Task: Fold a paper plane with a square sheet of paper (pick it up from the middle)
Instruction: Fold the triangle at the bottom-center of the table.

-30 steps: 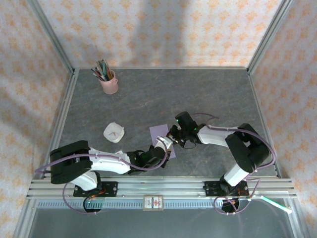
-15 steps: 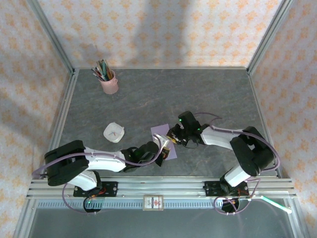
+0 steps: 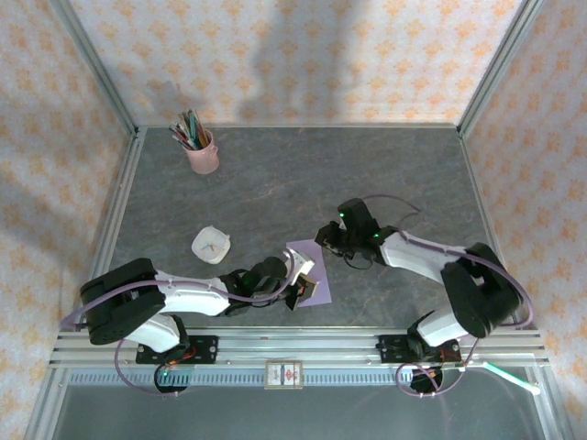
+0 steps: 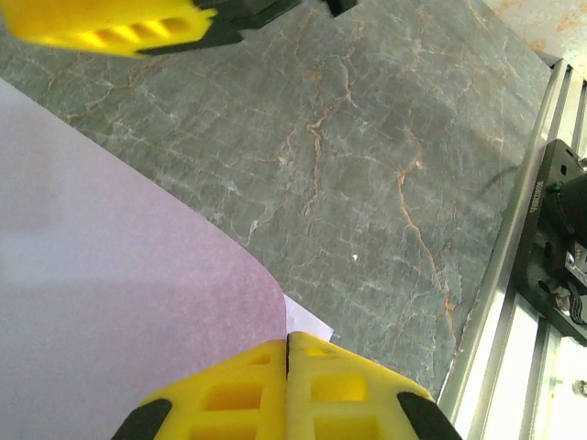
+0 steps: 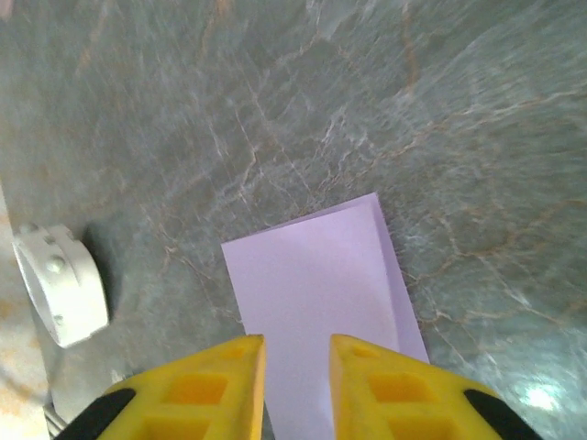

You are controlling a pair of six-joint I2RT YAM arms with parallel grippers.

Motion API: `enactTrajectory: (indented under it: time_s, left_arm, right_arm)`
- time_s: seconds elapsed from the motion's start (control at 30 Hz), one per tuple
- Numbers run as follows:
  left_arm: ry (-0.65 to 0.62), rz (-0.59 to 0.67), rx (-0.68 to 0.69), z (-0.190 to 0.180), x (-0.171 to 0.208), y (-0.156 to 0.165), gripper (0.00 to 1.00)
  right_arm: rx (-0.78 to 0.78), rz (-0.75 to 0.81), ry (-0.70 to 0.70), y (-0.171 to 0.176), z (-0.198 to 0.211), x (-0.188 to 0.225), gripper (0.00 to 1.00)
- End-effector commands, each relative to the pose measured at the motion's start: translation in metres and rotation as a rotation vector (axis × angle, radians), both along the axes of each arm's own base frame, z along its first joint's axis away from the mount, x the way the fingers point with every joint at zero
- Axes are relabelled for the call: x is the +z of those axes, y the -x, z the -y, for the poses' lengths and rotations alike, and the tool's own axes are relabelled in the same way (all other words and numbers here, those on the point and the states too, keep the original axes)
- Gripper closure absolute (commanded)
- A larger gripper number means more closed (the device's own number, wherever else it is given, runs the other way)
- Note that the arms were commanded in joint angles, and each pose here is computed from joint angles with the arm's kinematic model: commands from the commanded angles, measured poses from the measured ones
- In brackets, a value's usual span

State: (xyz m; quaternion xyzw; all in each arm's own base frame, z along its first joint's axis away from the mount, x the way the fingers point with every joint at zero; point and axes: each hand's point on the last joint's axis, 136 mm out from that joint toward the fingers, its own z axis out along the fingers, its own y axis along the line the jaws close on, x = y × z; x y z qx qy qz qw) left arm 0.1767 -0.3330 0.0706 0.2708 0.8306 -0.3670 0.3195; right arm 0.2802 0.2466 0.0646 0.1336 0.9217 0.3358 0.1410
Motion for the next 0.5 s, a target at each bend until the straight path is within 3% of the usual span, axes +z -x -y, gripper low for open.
enactTrajectory:
  time_s: [0.0, 0.47]
  left_arm:
    - [0.052, -0.006, -0.011, 0.001, 0.008, 0.001, 1.00]
    - [0.073, -0.048, 0.027, -0.010, 0.003, -0.005, 1.00]
  right_arm:
    - [0.104, 0.028, -0.039, -0.007, -0.020, 0.001, 0.77]
    - [0.167, -0.022, 0.145, 0.002, 0.000, -0.054, 0.83]
